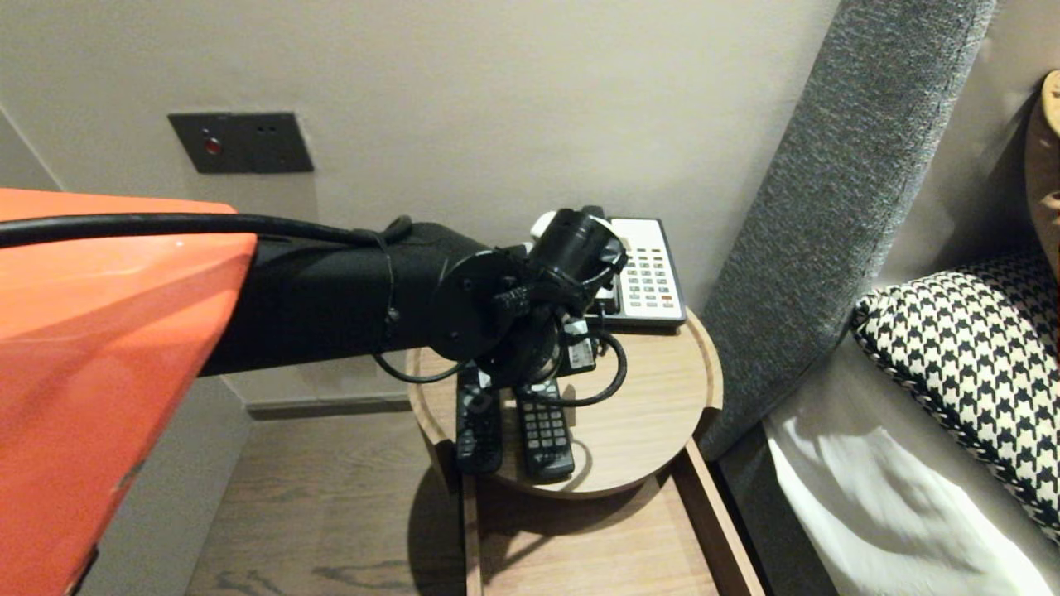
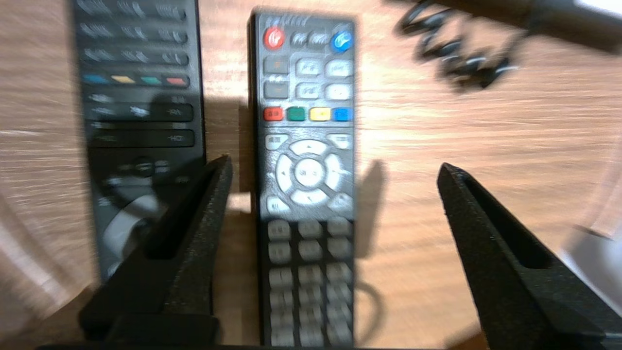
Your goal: Take the remote control out of the drawer one by one and place them on the table, then close the nightstand drawer
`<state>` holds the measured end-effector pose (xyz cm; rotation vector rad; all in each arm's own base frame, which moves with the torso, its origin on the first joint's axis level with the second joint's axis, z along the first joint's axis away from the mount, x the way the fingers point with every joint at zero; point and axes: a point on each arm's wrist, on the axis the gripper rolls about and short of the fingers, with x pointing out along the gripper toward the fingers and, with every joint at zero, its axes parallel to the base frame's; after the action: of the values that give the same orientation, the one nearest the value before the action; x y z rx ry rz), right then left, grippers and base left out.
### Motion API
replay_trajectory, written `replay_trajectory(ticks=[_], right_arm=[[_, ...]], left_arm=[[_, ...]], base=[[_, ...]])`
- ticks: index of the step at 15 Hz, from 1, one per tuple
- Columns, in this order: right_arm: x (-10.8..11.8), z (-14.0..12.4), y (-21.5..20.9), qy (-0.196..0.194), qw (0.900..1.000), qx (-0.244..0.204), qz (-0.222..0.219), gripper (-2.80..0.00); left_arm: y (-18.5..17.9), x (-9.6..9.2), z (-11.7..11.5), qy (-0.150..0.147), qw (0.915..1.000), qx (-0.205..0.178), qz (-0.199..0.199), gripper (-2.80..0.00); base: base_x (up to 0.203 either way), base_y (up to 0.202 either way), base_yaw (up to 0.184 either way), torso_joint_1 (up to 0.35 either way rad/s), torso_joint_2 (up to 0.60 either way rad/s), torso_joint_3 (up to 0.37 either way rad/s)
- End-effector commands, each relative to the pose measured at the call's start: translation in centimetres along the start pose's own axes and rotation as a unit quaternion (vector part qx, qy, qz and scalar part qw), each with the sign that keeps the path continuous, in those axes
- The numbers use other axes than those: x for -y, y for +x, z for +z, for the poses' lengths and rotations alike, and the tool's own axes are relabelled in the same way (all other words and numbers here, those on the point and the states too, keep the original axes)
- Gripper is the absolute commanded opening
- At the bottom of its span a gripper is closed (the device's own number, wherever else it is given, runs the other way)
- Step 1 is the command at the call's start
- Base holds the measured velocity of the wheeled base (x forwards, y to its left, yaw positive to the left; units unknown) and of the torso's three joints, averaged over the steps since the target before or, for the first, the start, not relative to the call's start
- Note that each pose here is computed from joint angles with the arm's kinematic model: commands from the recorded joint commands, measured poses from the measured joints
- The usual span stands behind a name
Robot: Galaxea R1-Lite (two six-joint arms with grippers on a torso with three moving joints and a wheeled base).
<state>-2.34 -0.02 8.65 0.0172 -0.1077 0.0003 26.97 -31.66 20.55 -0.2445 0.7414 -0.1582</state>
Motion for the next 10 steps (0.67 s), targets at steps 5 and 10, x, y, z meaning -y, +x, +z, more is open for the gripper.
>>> replay_trajectory(ticks=[5, 10], right_arm=[[0.0, -1.1, 0.2, 0.000, 1.000, -0.020, -0.001, -2.80], [0.0, -1.1, 0.2, 0.000, 1.000, -0.020, 0.000, -2.80]], left_arm=[[-9.4, -2.3, 2.9, -0.017, 0.9991, 0.023, -0.030, -2.80], [-15.5, -6.6, 1.7, -0.006, 0.9995, 0.010, -0.029, -2.80]], base=[[0.000, 0.000, 0.000, 0.000, 0.00, 0.000], [0.000, 0.000, 0.000, 0.000, 0.00, 0.000]])
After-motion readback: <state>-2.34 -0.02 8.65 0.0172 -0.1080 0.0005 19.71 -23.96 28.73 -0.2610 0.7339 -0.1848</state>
